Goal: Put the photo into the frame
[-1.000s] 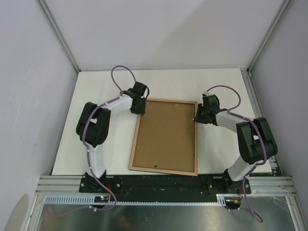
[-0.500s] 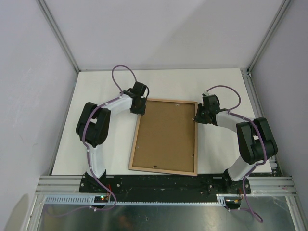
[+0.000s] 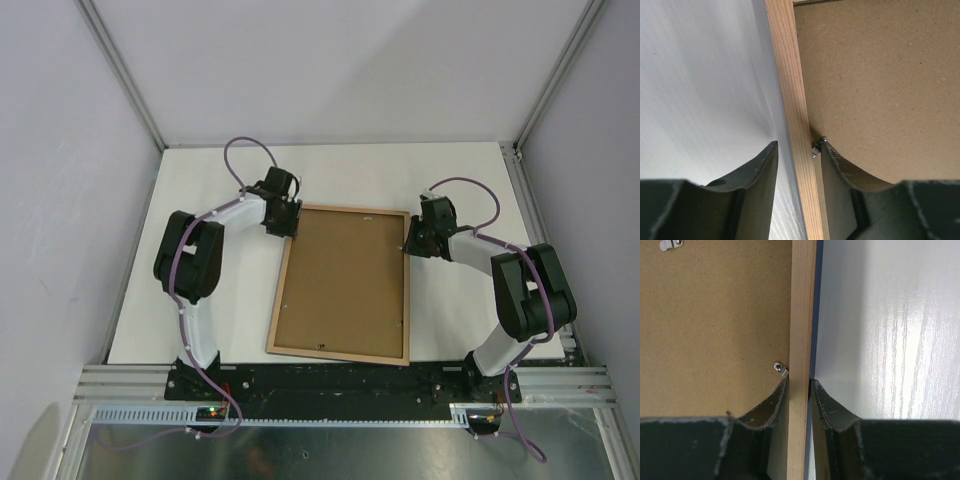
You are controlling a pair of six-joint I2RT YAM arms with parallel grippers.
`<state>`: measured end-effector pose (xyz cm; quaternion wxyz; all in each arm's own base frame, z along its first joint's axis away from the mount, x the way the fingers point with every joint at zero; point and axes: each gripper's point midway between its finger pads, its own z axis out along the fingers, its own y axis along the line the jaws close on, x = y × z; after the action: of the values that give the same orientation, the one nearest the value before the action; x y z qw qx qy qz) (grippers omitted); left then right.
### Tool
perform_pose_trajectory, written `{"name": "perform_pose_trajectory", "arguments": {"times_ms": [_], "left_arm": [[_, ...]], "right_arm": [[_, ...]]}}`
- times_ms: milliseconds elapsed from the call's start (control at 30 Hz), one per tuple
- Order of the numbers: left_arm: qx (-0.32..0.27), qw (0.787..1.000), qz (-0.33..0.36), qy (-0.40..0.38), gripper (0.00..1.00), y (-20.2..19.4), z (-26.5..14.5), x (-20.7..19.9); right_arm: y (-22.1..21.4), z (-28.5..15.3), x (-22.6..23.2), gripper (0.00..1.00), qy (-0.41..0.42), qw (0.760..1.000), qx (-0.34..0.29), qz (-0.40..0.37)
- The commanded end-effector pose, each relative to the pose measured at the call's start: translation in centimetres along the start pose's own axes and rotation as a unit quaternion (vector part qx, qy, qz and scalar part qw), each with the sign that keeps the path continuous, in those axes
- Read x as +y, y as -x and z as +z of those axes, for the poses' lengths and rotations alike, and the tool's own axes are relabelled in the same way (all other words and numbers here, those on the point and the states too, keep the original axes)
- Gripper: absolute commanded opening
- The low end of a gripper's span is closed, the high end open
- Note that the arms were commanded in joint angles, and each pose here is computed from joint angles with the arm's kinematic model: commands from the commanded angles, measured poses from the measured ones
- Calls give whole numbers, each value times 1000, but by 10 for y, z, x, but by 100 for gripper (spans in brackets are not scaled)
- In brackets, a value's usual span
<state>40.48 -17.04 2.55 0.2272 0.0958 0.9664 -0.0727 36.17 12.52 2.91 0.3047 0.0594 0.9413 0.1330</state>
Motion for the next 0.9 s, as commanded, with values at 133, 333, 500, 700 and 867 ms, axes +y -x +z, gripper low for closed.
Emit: {"name": "perform_pose_trajectory", "arguments": {"times_ms": [133,333,500,700,867], "left_arm": [[14,1000,8,0,47,-6,3,15],[18,1000,9,-6,50,-7,5,14],[19,1000,10,-14,53,-8,4,11],[20,1000,11,-2,47,-9,6,16],[20,1000,12,16,26,-9,7,22]], "right_arm": [[-7,-4,1,0,10,1000,13,-4],[-7,-4,1,0,10,1000,13,-5],[-7,-3,1,0,10,1000,13,-4],[-7,-4,0,0,11,1000,13,-3],[-7,-4,0,0,11,1000,13,-3]]}}
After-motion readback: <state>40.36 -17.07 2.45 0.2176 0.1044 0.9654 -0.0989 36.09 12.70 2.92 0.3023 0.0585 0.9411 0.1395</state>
